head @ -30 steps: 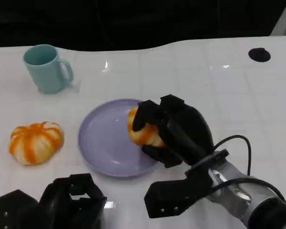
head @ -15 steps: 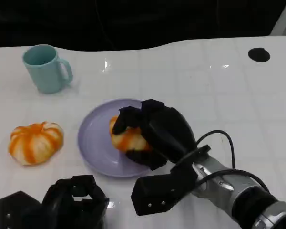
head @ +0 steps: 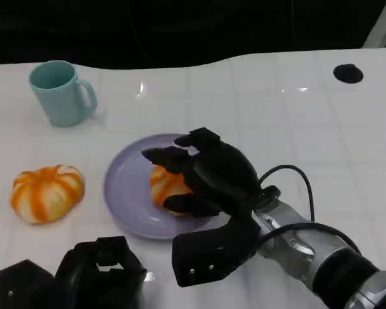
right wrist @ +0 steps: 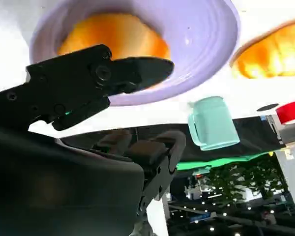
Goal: Grasp the bread from the table and place it into the plate.
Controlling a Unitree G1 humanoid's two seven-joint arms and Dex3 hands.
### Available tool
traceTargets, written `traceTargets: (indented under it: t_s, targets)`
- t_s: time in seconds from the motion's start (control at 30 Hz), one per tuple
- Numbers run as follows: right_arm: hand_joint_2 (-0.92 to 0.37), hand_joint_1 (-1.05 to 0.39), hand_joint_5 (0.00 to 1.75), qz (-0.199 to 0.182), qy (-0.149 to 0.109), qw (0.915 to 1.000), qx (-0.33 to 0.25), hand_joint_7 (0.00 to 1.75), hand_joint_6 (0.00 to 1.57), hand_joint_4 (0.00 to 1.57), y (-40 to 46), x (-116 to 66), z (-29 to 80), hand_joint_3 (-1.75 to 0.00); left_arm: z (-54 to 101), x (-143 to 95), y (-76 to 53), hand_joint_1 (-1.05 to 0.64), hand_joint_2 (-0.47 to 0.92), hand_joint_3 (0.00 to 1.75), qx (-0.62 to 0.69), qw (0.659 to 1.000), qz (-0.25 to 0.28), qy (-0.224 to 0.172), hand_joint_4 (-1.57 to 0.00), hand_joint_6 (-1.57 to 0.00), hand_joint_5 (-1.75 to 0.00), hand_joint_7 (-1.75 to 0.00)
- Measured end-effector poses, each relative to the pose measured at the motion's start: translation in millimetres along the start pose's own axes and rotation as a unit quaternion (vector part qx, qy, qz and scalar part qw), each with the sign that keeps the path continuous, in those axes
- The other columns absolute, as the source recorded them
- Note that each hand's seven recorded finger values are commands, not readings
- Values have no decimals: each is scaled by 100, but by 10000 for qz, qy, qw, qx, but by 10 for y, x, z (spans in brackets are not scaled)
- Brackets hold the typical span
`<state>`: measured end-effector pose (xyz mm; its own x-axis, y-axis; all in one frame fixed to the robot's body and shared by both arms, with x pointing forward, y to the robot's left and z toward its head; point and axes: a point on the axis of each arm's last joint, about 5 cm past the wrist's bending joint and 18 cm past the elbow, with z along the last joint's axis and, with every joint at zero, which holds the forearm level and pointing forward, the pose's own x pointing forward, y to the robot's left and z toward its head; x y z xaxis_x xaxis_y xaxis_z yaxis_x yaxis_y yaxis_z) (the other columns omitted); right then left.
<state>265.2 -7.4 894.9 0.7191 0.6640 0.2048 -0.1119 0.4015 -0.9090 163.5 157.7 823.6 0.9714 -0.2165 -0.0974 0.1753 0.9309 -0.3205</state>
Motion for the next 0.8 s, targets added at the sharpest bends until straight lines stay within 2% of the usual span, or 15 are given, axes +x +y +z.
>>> traceTargets:
  t_s: [0.17, 0.4, 0.6, 0.67, 0.73, 0.77, 0.8]
  targets:
    - [-92, -74, 43, 79, 30, 10000, 8, 1, 34, 1, -8, -49, -2, -37, 0, -1, 1, -105, 40, 103, 7, 10000, -1, 3, -157, -144, -120, -87]
    - [-92, -71, 50, -165, -95, 9995, 271, 2, 36, 10, -87, -152, -18, -35, 1, 3, -4, -105, 40, 104, 23, 10000, -14, 6, -157, -144, -120, -87]
    - [-92, -65, 56, -423, -103, 9967, 690, 6, 44, 21, -125, -353, -118, -30, 1, 8, -5, -105, 39, 104, 25, 10000, -17, 2, -157, -143, -120, -87]
    - [-92, -60, 63, -449, -41, 9952, 874, 10, 55, 34, -132, -408, -144, -23, -2, 8, -6, -105, 39, 104, 26, 10000, -19, -2, -157, -143, -120, -87]
    - [-92, -55, 70, -628, 55, 9898, 1278, 14, 63, 46, -130, -491, -165, -18, 0, 12, -9, -105, 39, 104, 26, 10000, -26, -12, -157, -143, -120, -87]
    - [-92, -50, 85, -717, 97, 9860, 1500, 16, 71, 54, -125, -533, -170, -17, -1, 11, -9, -105, 39, 104, 26, 10000, -24, -11, -157, -144, -120, -87]
    - [-92, -47, 92, -787, 153, 9818, 1724, 17, 74, 58, -116, -574, -181, -16, 0, 12, -10, -105, 39, 104, 26, 10000, -27, -12, -157, -144, -119, -87]
